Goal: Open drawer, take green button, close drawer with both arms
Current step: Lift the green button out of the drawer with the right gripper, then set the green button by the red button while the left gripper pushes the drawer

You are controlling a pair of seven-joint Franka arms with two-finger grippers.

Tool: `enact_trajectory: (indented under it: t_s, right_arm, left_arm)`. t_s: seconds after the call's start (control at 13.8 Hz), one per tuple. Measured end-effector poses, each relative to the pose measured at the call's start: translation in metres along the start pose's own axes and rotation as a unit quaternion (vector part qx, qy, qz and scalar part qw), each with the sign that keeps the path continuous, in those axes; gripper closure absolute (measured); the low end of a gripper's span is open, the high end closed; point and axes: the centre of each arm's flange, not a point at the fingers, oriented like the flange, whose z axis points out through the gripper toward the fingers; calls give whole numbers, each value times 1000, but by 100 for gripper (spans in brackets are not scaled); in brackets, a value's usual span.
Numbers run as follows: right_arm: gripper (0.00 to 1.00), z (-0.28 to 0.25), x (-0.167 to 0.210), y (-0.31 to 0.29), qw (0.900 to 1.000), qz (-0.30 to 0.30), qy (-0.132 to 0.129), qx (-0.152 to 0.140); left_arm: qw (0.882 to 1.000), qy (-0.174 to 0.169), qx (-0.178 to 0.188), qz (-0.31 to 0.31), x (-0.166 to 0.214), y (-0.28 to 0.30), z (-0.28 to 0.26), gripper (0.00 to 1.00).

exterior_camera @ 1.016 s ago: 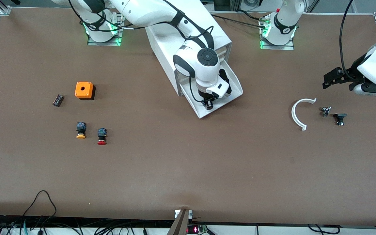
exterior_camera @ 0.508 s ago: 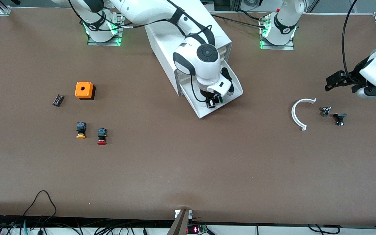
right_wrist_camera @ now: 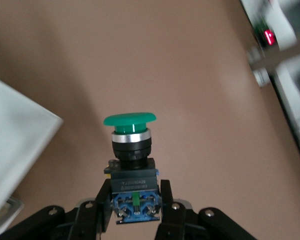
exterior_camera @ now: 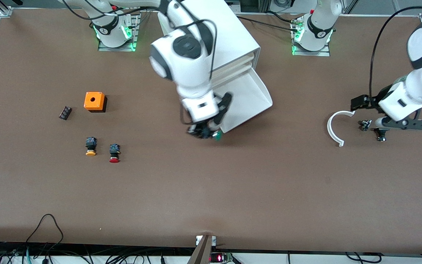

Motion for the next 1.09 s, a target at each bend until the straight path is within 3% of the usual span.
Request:
enact_trajectory:
  t_s: [0.07, 0.22, 0.36, 0.58, 0.8, 0.87, 1.09]
  right_arm:
    - [59, 23, -30, 29, 997, 66, -30, 2]
    - [59, 73, -93, 71, 981, 174, -84, 4]
    - [59, 117, -145, 97, 964, 241, -115, 5]
    - [59, 166, -197, 114, 951, 286, -117, 11]
    - [59, 195, -203, 102, 942, 314, -121, 8]
    - [55, 198, -201, 99, 937, 329, -121, 6]
    - [25, 180, -188, 100, 922, 374, -105, 9]
  left_arm:
    - [1000, 7, -7, -27, 14, 16, 19, 0]
    - [995, 14, -29, -89, 42, 54, 70, 0]
    - [989, 16, -44, -141, 56, 95, 123, 0]
    - [978, 33, -52, -200, 53, 160, 189, 0]
    - [975, 29, -50, -215, 27, 217, 253, 0]
    - [974, 18, -53, -220, 15, 233, 269, 0]
    - [975, -27, -73, -210, -29, 288, 290, 0]
